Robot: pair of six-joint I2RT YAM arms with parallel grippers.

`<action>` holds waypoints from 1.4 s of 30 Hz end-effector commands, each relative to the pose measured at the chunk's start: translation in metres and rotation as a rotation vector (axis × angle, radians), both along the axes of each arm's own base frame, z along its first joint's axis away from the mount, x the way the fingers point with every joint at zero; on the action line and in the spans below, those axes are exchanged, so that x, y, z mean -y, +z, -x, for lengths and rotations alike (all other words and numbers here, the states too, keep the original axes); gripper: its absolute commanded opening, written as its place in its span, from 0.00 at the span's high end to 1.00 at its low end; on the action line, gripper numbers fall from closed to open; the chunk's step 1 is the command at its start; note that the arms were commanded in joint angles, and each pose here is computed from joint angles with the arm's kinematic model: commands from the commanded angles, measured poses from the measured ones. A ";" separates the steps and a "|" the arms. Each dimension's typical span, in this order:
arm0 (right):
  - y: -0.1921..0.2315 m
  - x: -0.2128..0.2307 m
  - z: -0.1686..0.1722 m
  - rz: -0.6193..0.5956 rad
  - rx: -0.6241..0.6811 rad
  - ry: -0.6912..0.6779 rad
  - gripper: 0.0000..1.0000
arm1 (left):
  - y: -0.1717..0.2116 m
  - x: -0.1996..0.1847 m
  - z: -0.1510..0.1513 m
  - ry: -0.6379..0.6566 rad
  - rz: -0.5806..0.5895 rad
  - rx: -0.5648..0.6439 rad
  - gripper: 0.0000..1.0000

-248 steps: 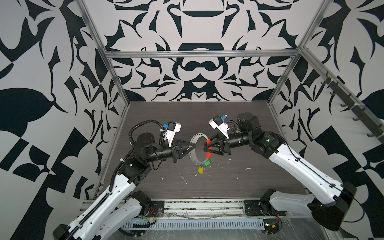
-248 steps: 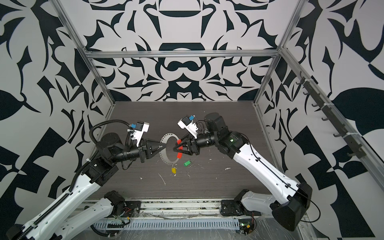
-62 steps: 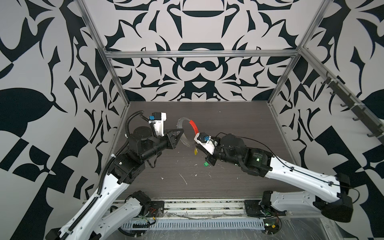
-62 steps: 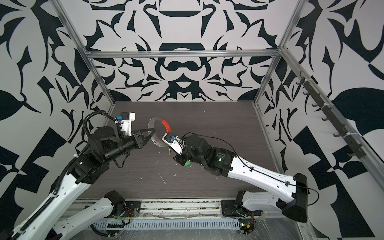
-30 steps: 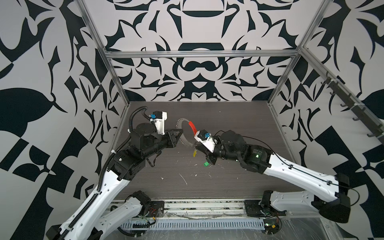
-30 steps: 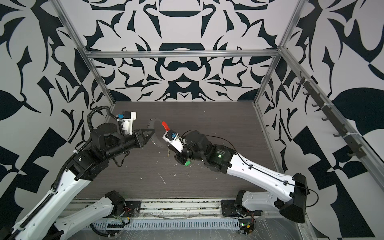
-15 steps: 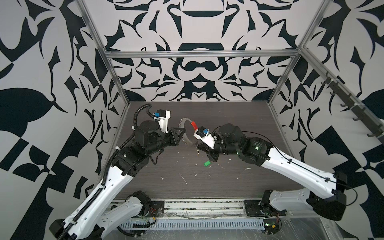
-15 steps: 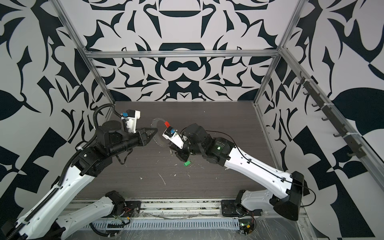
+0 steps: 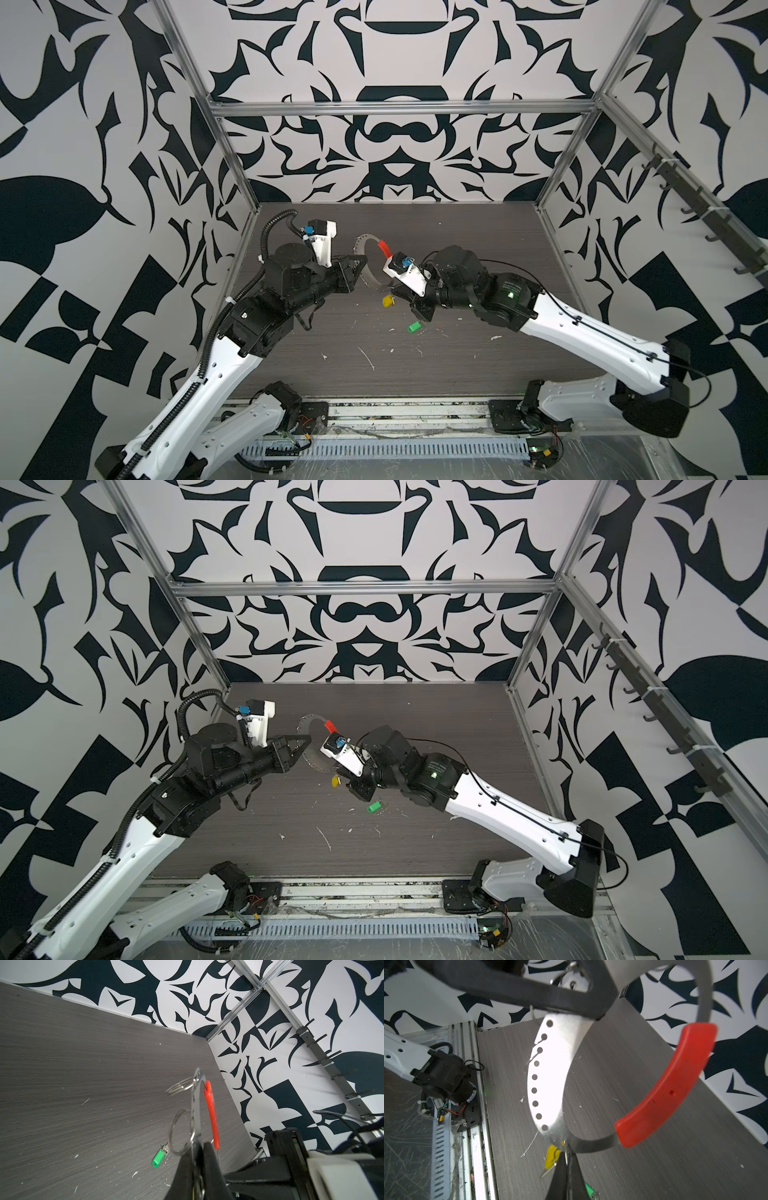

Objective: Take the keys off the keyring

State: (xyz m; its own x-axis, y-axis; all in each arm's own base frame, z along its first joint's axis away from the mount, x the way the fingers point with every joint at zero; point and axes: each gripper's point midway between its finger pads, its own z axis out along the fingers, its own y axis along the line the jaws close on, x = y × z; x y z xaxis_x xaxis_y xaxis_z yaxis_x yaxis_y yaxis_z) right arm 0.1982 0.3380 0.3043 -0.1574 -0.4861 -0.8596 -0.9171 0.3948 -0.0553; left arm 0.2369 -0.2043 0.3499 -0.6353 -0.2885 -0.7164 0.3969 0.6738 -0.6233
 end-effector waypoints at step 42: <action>0.067 -0.005 0.006 -0.219 0.012 -0.004 1.00 | -0.005 -0.033 0.000 0.089 0.044 0.019 1.00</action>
